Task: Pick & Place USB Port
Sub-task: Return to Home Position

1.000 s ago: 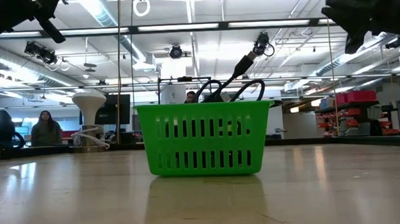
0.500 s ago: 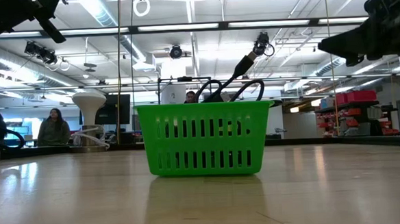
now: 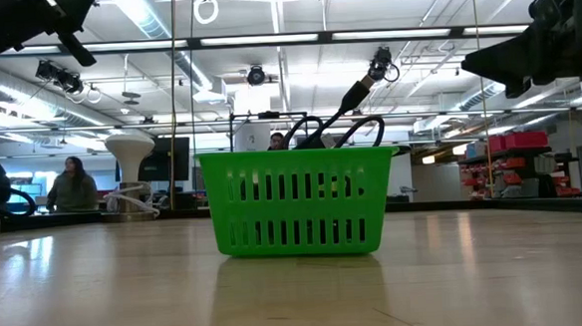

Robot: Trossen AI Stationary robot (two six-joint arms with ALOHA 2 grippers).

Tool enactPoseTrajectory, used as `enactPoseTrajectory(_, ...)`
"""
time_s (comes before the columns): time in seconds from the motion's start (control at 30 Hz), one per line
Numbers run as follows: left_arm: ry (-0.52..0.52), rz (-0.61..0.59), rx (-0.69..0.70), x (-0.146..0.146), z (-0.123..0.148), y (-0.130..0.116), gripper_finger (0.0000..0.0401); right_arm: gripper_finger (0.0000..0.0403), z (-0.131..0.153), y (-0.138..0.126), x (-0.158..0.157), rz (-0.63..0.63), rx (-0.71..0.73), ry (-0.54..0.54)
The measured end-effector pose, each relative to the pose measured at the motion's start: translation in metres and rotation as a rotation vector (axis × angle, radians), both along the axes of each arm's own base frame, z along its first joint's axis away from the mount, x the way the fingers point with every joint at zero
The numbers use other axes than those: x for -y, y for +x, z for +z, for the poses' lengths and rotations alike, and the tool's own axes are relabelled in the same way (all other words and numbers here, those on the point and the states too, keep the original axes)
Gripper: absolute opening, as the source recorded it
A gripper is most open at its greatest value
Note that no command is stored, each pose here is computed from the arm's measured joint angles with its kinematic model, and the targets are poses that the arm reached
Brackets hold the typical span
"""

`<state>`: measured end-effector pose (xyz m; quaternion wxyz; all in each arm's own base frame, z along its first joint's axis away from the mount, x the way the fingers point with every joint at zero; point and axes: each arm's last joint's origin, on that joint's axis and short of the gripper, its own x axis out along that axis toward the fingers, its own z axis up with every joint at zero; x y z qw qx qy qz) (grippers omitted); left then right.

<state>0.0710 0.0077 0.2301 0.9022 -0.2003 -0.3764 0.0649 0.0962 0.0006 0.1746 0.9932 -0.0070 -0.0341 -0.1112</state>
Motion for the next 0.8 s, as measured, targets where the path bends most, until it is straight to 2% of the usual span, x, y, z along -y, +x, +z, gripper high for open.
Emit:
enactPoseTrajectory(0.13, 0.000, 0.000, -0.001, 0.000, 0.000, 0.000, 0.0069, 0.0084, 0.000, 0.000, 0.000, 0.000, 0.000, 0.003)
enactPoseTrajectory(0.27, 0.095, 0.091, -0.048, 0.000, -0.001, 0.001, 0.0069, 0.0084, 0.000, 0.000, 0.000, 0.000, 0.000, 0.003)
enactPoseTrajectory(0.33, 0.089, 0.077, -0.072, 0.000, -0.003, 0.002, 0.0069, 0.0084, 0.000, 0.000, 0.000, 0.000, 0.000, 0.003)
enactPoseTrajectory(0.4, 0.139, 0.049, -0.166, 0.001, -0.010, 0.008, 0.0069, 0.0084, 0.000, 0.000, 0.000, 0.000, 0.000, 0.003)
enactPoseTrajectory(0.5, 0.272, 0.084, -0.425, 0.002, -0.029, 0.019, 0.0069, 0.0084, 0.000, 0.000, 0.000, 0.000, 0.000, 0.003)
enactPoseTrajectory(0.6, 0.294, 0.123, -0.641, 0.001, -0.047, 0.024, 0.0069, 0.0084, 0.000, 0.000, 0.000, 0.000, 0.000, 0.003)
enactPoseTrajectory(0.67, 0.294, 0.107, -0.728, 0.001, -0.056, 0.025, 0.0069, 0.0084, 0.000, 0.000, 0.000, 0.001, -0.001, 0.002)
enactPoseTrajectory(0.8, 0.329, 0.054, -0.756, 0.002, -0.059, 0.026, 0.0069, 0.0084, 0.000, 0.000, 0.000, 0.000, -0.003, 0.002)
